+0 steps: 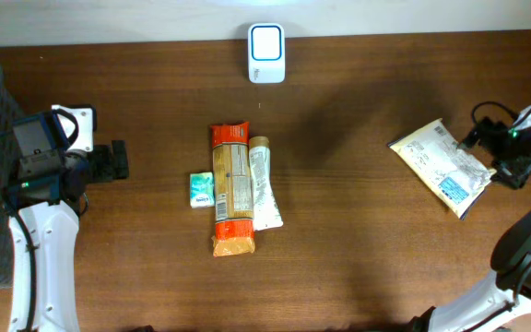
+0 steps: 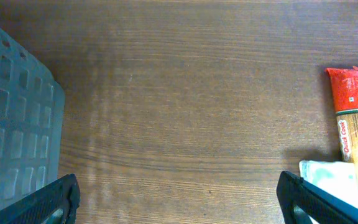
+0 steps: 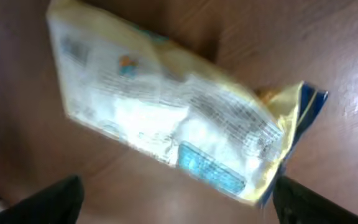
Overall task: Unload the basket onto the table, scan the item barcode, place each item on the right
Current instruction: 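Place the snack bag on the table's right side and release, then grasp the white tube with gold cap with the right gripper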
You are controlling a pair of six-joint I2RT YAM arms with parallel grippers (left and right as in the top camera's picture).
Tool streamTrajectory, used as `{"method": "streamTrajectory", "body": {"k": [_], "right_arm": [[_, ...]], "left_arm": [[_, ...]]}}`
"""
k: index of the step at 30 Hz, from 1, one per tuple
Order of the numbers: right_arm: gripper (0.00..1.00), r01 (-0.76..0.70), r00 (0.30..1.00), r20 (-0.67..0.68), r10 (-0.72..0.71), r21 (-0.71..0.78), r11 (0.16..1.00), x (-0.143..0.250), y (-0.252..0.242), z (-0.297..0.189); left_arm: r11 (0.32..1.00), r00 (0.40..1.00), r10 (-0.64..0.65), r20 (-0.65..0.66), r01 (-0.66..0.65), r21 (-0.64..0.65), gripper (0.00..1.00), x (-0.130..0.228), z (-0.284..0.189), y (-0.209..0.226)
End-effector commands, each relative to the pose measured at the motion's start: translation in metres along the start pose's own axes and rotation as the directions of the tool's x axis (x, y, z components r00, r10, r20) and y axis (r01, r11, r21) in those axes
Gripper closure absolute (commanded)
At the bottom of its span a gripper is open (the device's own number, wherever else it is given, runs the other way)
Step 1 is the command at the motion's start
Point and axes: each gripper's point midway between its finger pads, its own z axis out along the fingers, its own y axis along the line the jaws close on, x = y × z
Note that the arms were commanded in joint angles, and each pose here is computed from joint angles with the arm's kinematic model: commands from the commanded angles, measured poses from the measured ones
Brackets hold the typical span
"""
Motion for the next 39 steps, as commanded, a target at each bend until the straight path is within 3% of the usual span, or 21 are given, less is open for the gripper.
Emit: {"method": "streamTrajectory", "body": {"k": [1, 6, 8, 10, 17, 19, 23, 32, 33, 36, 39], "right_arm": [[0.04, 0.139, 0.989, 0.059, -0.139, -0.001, 0.990, -0.007, 0.038, -0.030], [0.01, 0.338, 0.941, 0.046, -0.336, -0.219, 0.915, 0.029, 0.142, -0.028], [0.01, 0.425, 0.904, 0.058, -0.423, -0.226, 0.877, 0.046, 0.173, -0.018], [0.03, 0.597, 0.795, 0.057, -0.604, -0.248, 0.763, 0.094, 0.225, 0.009], [0.11, 0.716, 0.646, -0.065, -0.761, -0.292, 0.634, 0.219, 0.263, 0.083], [0.13, 0.709, 0.647, -0.080, -0.758, -0.301, 0.637, 0.241, 0.265, 0.099], [0.28, 0.696, 0.641, -0.073, -0.764, -0.363, 0.619, 0.287, 0.279, 0.125], [0.43, 0.608, 0.662, -0.231, -0.713, -0.389, 0.692, 0.320, 0.269, 0.175], [0.50, 0.608, 0.663, -0.231, -0.712, -0.389, 0.692, 0.320, 0.269, 0.175], [0.94, 0.606, 0.665, -0.231, -0.710, -0.389, 0.694, 0.319, 0.269, 0.175], [0.96, 0.568, 0.678, -0.249, -0.691, -0.419, 0.708, 0.313, 0.269, 0.170]], "left_arm": [[1.000, 1.000, 0.009, 0.024, -0.009, 0.004, 0.01, -0.008, -0.005, 0.001], [1.000, 1.000, 0.009, 0.024, -0.009, 0.004, 0.01, -0.008, -0.005, 0.001], [1.000, 1.000, 0.009, 0.024, -0.009, 0.004, 0.01, -0.008, -0.005, 0.001], [1.000, 1.000, 0.009, 0.024, -0.009, 0.004, 0.01, -0.008, -0.005, 0.001], [1.000, 1.000, 0.009, 0.024, -0.009, 0.004, 0.01, -0.008, -0.005, 0.001], [1.000, 1.000, 0.009, 0.024, -0.009, 0.004, 0.01, -0.008, -0.005, 0.001], [1.000, 1.000, 0.009, 0.024, -0.009, 0.004, 0.01, -0.008, -0.005, 0.001], [1.000, 1.000, 0.009, 0.024, -0.009, 0.004, 0.01, -0.008, -0.005, 0.001], [1.000, 1.000, 0.009, 0.024, -0.009, 0.004, 0.01, -0.008, -0.005, 0.001], [1.000, 1.000, 0.009, 0.024, -0.009, 0.004, 0.01, -0.008, -0.005, 0.001], [1.000, 1.000, 0.009, 0.024, -0.009, 0.004, 0.01, -0.008, -0.005, 0.001]]}}
